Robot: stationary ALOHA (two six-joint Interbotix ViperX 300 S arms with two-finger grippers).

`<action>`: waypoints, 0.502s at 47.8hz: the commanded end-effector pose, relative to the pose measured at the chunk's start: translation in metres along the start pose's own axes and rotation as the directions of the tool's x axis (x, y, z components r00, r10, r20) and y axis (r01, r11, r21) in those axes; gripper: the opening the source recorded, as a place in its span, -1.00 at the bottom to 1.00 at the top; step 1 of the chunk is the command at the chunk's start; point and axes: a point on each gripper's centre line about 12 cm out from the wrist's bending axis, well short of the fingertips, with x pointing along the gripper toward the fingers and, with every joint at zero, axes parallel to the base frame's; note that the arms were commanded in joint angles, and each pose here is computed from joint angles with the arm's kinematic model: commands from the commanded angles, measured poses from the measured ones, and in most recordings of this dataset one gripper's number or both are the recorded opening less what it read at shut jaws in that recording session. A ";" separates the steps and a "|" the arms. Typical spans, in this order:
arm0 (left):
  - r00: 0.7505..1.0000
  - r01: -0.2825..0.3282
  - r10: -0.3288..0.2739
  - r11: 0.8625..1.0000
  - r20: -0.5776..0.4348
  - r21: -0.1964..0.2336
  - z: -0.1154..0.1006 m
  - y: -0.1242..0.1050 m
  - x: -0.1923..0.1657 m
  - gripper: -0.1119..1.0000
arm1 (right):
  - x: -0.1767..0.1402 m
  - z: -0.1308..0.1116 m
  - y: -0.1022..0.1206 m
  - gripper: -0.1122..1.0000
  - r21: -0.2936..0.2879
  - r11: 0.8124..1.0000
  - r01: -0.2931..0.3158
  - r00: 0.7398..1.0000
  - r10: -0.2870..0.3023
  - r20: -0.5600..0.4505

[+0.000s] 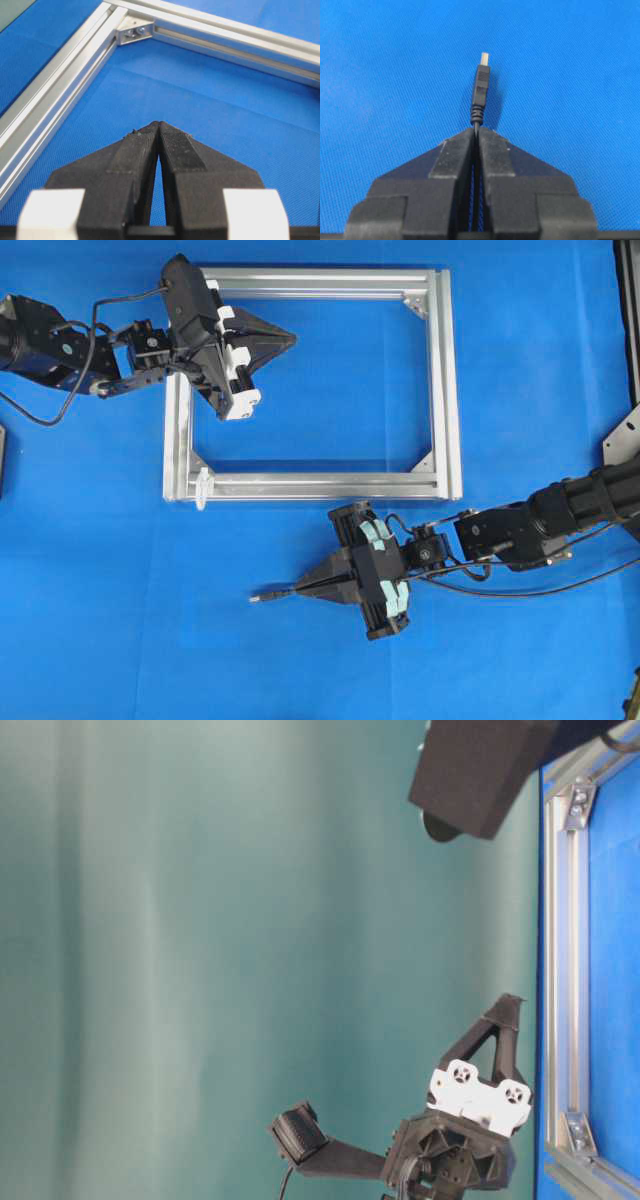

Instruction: Insert the wire through the string loop located on the left side.

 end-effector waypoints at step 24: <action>0.999 0.006 -0.006 1.000 0.036 -0.001 0.014 -0.002 -0.004 -0.80 | -0.013 0.036 0.004 -0.79 -0.004 1.000 -0.008 0.997 0.008 0.075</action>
